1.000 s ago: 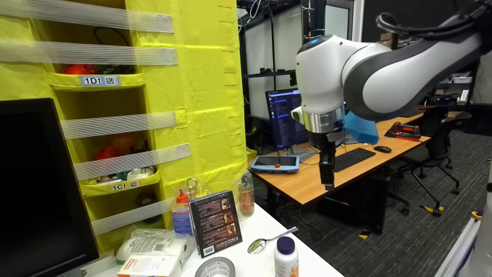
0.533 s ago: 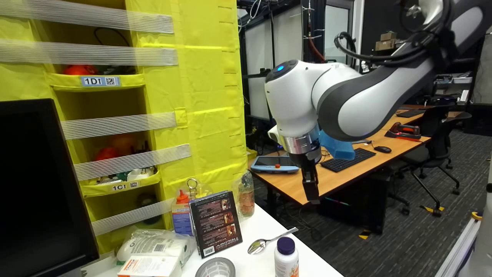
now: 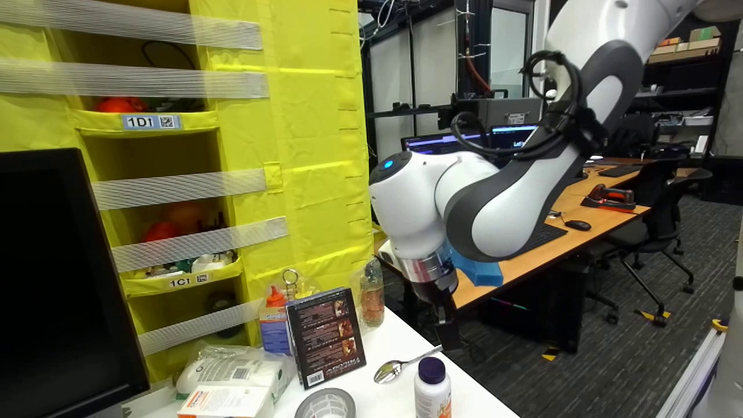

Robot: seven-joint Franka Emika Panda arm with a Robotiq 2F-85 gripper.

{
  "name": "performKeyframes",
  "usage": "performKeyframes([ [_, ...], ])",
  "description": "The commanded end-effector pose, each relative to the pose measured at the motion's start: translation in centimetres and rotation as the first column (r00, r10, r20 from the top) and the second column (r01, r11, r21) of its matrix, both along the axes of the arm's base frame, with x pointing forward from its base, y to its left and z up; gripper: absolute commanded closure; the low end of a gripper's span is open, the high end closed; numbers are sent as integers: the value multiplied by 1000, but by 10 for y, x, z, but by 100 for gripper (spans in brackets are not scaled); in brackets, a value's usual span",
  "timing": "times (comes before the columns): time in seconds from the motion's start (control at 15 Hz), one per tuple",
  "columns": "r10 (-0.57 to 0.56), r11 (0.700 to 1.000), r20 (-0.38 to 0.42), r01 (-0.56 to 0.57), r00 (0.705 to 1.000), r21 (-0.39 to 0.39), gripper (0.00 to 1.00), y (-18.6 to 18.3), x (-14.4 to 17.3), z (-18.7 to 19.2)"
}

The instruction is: Pick up the white bottle with a black lid and move it a little to the left on the table

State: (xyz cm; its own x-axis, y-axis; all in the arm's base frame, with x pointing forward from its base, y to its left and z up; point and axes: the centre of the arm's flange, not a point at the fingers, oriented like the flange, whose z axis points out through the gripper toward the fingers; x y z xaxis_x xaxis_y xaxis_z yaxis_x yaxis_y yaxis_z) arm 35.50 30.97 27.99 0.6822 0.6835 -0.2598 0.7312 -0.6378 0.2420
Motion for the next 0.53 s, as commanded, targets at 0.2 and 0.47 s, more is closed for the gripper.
performKeyframes([
  [0.2, 28, 999, -56, -26, 998, 37, 0, 7, 14, -49],
  [0.47, 83, 993, -42, -80, 996, 83, 0, 13, 4, -51],
])
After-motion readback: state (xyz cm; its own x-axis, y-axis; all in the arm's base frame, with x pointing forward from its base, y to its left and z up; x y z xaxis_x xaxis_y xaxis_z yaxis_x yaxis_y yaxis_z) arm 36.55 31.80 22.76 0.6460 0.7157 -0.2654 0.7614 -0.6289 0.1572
